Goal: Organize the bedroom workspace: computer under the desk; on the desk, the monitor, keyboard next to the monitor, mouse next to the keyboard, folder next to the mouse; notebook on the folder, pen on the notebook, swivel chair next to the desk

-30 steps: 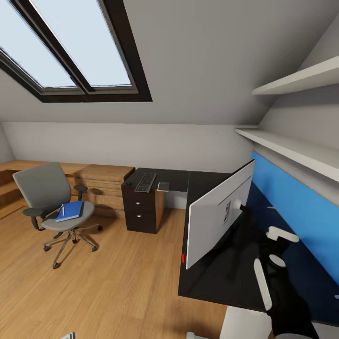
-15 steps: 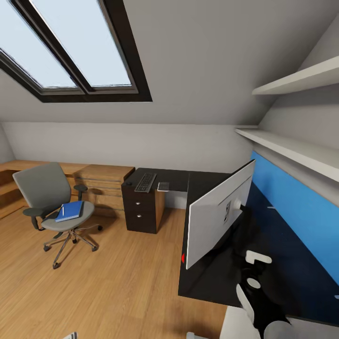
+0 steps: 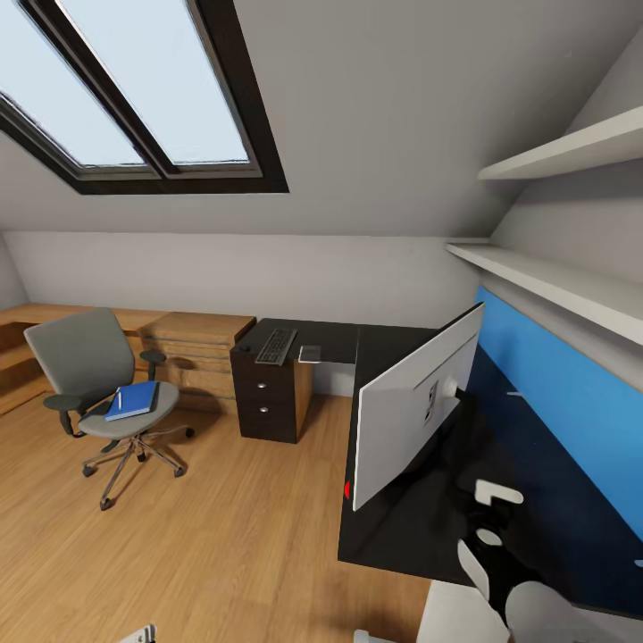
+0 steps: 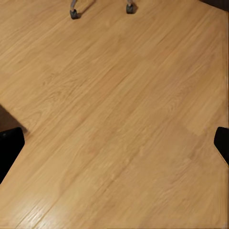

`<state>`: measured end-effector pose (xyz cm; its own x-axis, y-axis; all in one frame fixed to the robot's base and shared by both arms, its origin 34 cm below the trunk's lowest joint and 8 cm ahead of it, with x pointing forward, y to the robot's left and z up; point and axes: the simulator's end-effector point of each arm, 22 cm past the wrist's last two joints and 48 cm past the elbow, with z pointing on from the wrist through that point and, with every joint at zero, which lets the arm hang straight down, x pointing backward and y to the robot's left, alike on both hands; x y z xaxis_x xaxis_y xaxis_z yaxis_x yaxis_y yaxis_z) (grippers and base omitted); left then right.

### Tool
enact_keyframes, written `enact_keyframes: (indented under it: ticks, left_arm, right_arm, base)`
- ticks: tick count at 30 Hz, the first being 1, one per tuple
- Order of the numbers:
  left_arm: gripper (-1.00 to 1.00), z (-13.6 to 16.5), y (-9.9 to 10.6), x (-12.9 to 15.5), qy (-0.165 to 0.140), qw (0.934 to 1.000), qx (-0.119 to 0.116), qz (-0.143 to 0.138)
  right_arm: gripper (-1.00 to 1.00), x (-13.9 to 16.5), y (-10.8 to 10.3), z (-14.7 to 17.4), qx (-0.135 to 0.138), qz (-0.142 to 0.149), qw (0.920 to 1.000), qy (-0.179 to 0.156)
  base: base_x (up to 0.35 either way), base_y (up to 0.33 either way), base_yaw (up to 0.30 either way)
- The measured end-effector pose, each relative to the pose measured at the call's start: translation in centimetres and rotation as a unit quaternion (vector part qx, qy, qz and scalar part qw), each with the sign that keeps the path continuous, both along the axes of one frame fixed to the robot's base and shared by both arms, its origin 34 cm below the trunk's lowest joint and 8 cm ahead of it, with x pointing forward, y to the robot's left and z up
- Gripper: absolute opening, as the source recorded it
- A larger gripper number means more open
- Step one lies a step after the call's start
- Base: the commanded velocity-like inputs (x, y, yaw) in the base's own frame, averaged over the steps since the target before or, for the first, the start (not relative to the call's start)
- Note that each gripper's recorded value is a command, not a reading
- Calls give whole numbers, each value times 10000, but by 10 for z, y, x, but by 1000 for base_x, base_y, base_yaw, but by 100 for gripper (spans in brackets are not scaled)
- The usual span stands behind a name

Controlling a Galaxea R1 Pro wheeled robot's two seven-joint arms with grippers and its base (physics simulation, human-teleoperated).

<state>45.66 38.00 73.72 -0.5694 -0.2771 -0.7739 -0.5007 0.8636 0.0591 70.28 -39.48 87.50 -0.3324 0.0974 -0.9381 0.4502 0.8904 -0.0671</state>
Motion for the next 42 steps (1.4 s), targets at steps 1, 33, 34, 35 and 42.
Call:
enact_keyframes:
  ticks: [1, 33, 34, 35, 42]
  left_arm:
    - [100, 2, -8, 5, -32, 9999, 3, -122]
    - [100, 8, -27, 19, -193, 9987, -91, -472]
    - [100, 8, -28, 19, -193, 9986, -92, -481]
    - [100, 8, -29, 19, -193, 9985, -91, -496]
    - [100, 7, -36, 21, -187, 9980, -94, -597]
  right_arm:
    - [100, -2, -3, -3, -11, -6, 10000, 30]
    - [100, -10, -23, -4, -217, 219, 9994, -178]
    - [100, -10, -24, -4, -220, 217, 9994, -178]
    - [100, -10, -24, -4, -224, 214, 9994, -177]
    - [100, -11, -34, -2, -275, 174, 9993, -173]
  base:
    - [0, 0, 0]
    - [121, 0, 0]
    - [130, 0, 0]
    - [104, 0, 0]
    - [112, 0, 0]
